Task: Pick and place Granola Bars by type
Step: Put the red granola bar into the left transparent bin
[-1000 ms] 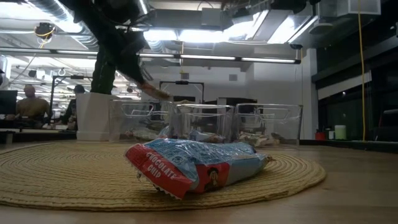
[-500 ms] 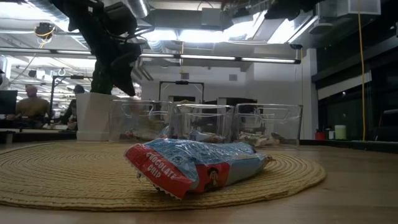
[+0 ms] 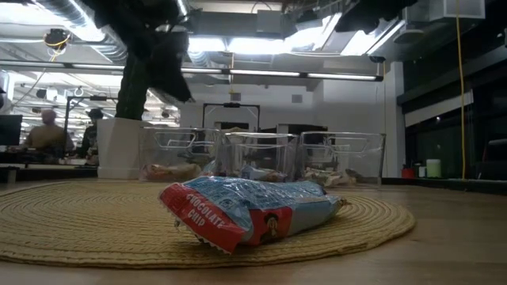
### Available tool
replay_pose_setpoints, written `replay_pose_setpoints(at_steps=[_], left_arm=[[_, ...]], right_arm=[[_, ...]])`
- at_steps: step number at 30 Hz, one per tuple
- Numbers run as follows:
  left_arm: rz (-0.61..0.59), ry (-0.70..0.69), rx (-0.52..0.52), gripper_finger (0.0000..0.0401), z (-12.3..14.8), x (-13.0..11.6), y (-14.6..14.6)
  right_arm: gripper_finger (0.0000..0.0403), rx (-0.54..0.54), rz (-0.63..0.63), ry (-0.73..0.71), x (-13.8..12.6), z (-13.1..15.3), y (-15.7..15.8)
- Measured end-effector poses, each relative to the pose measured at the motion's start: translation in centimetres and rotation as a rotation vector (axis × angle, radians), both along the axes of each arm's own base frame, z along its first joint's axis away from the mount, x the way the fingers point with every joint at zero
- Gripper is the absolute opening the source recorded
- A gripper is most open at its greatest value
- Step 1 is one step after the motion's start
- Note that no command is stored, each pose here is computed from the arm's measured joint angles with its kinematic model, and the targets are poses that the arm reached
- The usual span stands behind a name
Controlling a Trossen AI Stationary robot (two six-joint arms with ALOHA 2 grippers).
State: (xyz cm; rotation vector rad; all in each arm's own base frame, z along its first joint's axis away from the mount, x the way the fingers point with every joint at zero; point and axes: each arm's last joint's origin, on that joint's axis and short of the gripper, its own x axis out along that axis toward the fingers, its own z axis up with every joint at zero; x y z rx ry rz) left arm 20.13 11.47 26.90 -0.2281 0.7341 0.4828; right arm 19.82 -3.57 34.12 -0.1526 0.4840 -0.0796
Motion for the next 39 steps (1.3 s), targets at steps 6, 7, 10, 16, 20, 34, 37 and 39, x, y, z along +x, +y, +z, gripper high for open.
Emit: replay_pose_setpoints(at_steps=[6,7,10,16,20,34,37,39], left_arm=[[-0.067,-0.039,0.030,0.0146,1.5,1.0,-1.3],[-0.075,-0.041,0.033,0.0144,1.7,1.2,-1.5],[-0.089,-0.051,0.040,0.0140,2.1,1.6,-2.2],[-0.128,-0.073,0.044,0.0135,2.7,2.3,-3.8],[-0.134,-0.072,0.046,0.0134,2.7,2.6,-4.8],[-0.218,-0.067,0.052,0.0134,2.6,3.1,-7.3],[-0.230,-0.062,0.051,0.0134,2.6,3.1,-7.5],[-0.238,-0.058,0.051,0.0134,2.6,3.1,-7.7]], right_arm=[[0.0142,0.032,0.061,0.006,0.0,-0.1,0.2],[0.0142,0.044,0.085,0.004,0.0,-0.1,0.3],[0.0142,0.089,0.187,0.002,-0.1,-0.1,0.6],[0.0143,0.115,0.368,0.038,-0.2,-0.5,2.1],[0.0143,0.117,0.442,0.047,0.0,-0.5,3.5],[0.0241,0.026,0.701,0.286,6.7,-2.6,9.9],[0.0280,-0.030,0.689,0.366,8.3,-4.1,10.9],[0.0300,-0.064,0.694,0.403,9.2,-5.2,11.6]])
